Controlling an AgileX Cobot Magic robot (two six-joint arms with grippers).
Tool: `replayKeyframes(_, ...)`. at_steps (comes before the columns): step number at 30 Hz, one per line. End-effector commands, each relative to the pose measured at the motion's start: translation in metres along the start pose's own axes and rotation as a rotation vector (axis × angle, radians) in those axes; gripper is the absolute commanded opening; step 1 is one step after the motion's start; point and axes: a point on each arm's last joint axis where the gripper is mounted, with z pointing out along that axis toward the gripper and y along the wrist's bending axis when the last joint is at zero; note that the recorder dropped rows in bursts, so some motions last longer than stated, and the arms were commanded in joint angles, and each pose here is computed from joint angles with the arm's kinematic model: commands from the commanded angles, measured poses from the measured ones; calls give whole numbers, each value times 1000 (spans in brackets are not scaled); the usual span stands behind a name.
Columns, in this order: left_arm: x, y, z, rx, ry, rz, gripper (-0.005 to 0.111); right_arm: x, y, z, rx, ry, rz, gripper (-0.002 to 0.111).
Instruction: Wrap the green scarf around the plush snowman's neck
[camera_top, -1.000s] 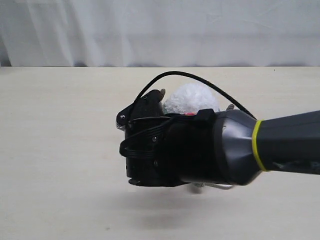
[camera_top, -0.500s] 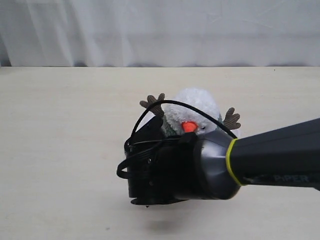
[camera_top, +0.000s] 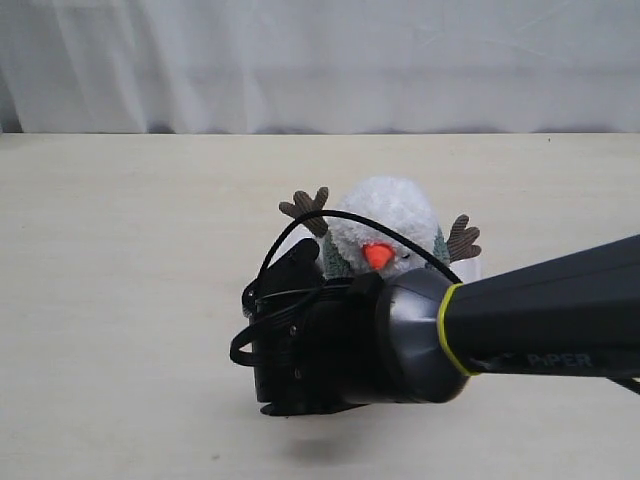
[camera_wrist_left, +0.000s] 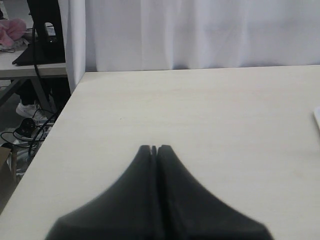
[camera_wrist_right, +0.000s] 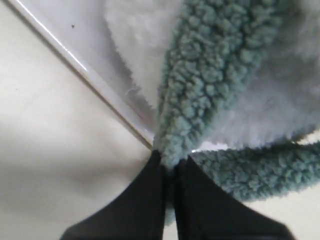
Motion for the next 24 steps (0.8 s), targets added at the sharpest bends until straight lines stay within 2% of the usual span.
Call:
replayKeyframes(1, 0, 0, 0, -3, -7, -5, 0, -1, 3, 3, -41, -12, 25, 13)
replayKeyframes(5, 0, 0, 0, -3, -7, -5, 0, 3, 3, 2, -39, 27, 50, 40)
replayKeyframes(9, 0, 0, 0, -3, -7, -5, 0, 8, 0, -3, -29, 78, 52, 58)
replayKeyframes(14, 0, 0, 0, -3, -7, -5, 0, 10, 5, -33, -52, 13, 35, 59)
replayKeyframes(17, 0, 0, 0, -3, -7, -5, 0, 15, 1, -54, 5, -44, 68, 59)
replayKeyframes(21, 0, 0, 0, -3, -7, -5, 0, 27, -19, -61, 136, -106, 246, 59)
replayKeyframes(23, 0, 0, 0, -3, -7, -5, 0, 37, -29, -55, 128, -115, 329, 59)
replayKeyframes(24, 0, 0, 0, -3, -7, -5, 0, 41, -30, -51, 82, -119, 352, 59)
